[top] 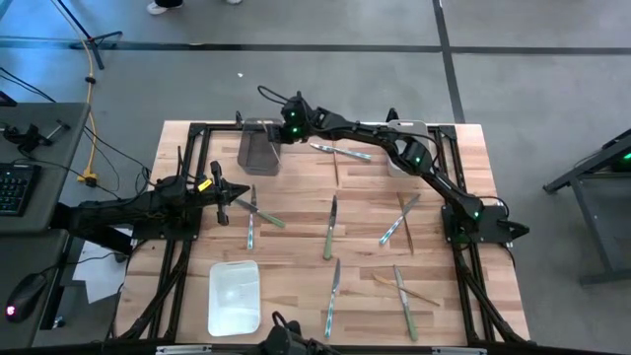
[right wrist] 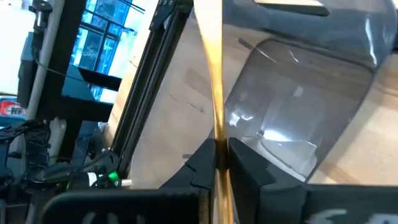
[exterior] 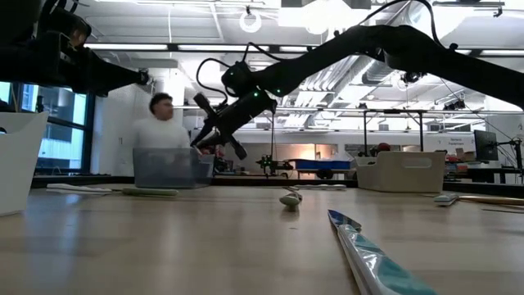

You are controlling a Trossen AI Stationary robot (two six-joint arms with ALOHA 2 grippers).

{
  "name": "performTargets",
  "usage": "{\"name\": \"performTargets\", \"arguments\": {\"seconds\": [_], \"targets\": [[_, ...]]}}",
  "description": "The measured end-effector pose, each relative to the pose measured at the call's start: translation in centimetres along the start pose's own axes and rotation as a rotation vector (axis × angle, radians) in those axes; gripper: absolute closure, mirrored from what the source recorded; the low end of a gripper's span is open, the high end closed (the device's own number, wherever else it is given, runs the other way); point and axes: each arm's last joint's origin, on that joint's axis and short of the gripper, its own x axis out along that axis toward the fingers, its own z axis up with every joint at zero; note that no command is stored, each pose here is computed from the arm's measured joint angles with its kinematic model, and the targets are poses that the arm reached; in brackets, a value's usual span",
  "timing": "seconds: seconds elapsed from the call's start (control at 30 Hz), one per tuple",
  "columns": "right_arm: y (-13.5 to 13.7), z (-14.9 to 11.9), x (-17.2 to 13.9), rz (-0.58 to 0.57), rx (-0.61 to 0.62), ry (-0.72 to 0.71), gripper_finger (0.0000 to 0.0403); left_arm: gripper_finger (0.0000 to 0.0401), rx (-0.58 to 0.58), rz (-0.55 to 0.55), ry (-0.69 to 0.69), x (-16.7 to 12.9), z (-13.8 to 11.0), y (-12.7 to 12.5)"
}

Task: Sort silverware by color (type)
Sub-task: Put the gold table knife into black bin

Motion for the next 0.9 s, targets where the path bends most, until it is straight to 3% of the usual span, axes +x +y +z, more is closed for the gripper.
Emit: {"name": "performTargets", "arguments": {"seconds": [0.33, 0.53, 0.77, 0.9], "targets": [[-0.3, -0.2, 0.0, -0.026, -0.029, 0.023, 0.0328, 0.04, 0.0, -0.001, 0.0, 0.0, 0.0, 0.0], [-0.3, -0.1, 0.0, -0.016, -0.054, 0.022, 0.032, 0.04, 0.0, -0.001, 0.0, 0.0, 0.0, 0.0], [-0.1, 1.2, -1.7, 0.106, -0.229, 0.13, 0.032, 0.04, -0.001, -0.002, 0.0, 0.0, 0.0, 0.0], [1.0, 1.6, -5.4, 0.062, -0.478, 0.235, 0.032, 0.04, -0.001, -0.004, -0.001, 0.0, 0.0, 0.0]]}}
